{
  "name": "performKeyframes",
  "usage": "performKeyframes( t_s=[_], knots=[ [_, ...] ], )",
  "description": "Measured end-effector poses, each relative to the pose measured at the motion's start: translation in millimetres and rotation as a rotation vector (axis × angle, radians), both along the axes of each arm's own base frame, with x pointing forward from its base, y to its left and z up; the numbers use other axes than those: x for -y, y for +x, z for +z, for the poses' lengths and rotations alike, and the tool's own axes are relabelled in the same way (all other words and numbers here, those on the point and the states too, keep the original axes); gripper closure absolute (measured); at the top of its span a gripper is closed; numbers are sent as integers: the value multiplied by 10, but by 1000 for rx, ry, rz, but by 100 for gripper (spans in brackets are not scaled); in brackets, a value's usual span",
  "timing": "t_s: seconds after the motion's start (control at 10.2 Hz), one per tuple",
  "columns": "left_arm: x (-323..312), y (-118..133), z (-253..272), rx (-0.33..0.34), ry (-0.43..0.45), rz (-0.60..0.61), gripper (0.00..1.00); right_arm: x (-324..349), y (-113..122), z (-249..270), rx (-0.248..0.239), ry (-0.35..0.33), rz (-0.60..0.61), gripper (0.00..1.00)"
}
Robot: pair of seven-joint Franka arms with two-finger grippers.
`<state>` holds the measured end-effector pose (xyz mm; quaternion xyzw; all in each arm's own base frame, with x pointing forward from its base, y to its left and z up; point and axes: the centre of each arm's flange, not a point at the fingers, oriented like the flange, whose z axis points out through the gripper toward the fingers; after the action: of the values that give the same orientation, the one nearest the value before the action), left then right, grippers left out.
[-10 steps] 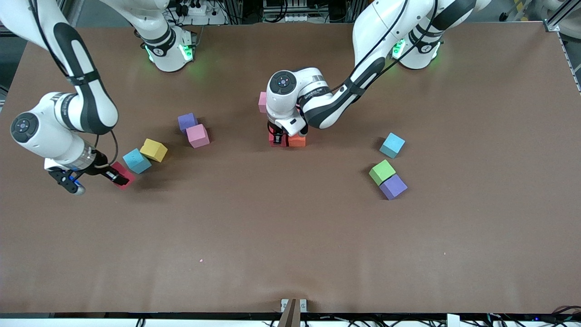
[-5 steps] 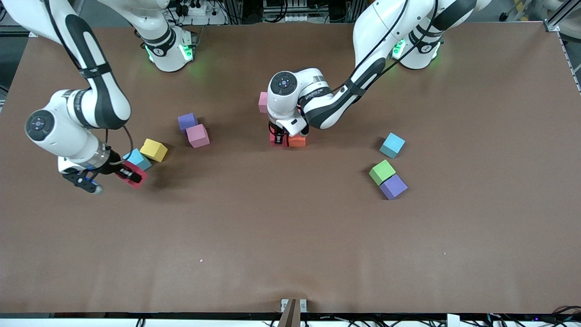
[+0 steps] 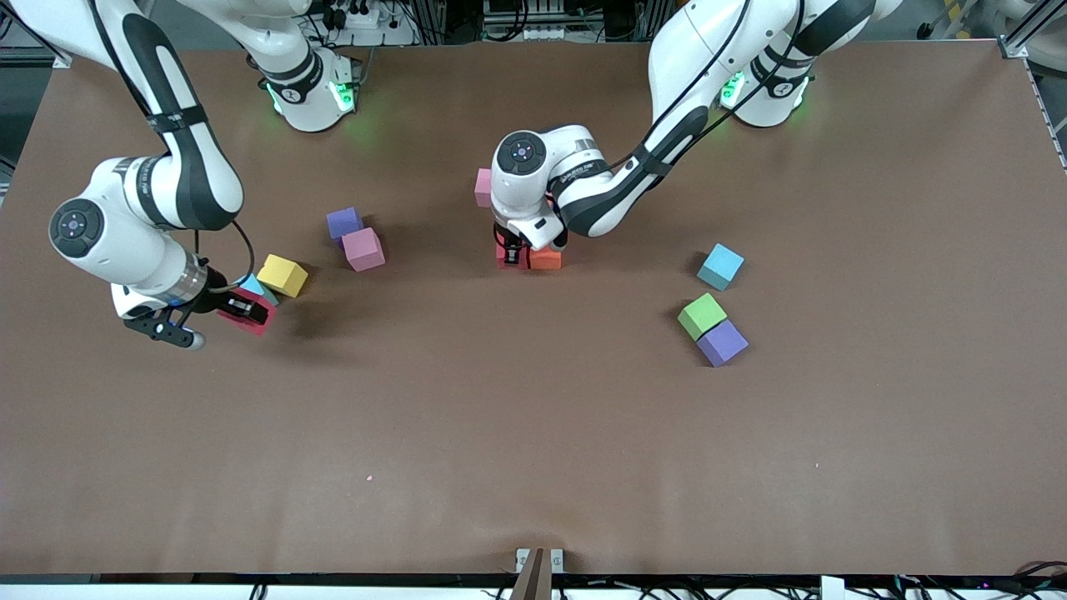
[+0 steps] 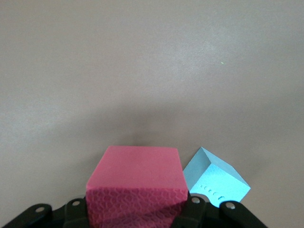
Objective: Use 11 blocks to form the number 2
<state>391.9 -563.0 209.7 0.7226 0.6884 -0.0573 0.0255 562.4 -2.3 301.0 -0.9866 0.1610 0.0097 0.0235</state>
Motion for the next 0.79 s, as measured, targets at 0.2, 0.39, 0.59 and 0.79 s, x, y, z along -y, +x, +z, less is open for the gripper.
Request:
performKeyframes(
  t_s=[0.2, 0.39, 0.59, 0.79],
  knots=[
    [-3, -1, -2, 0, 0, 0, 43, -264, -32, -33, -11, 1, 63, 39],
    [-6, -2, -4, 1, -1, -1, 43, -690, -69, -35, -12, 4, 140, 39],
    [-10, -4, -5, 3, 1, -4, 43, -988, -107, -24, -10, 8, 194, 39],
    [-23, -5, -7, 6, 3, -7, 43, -1030, -115, -23, -11, 10, 211, 39]
  ],
)
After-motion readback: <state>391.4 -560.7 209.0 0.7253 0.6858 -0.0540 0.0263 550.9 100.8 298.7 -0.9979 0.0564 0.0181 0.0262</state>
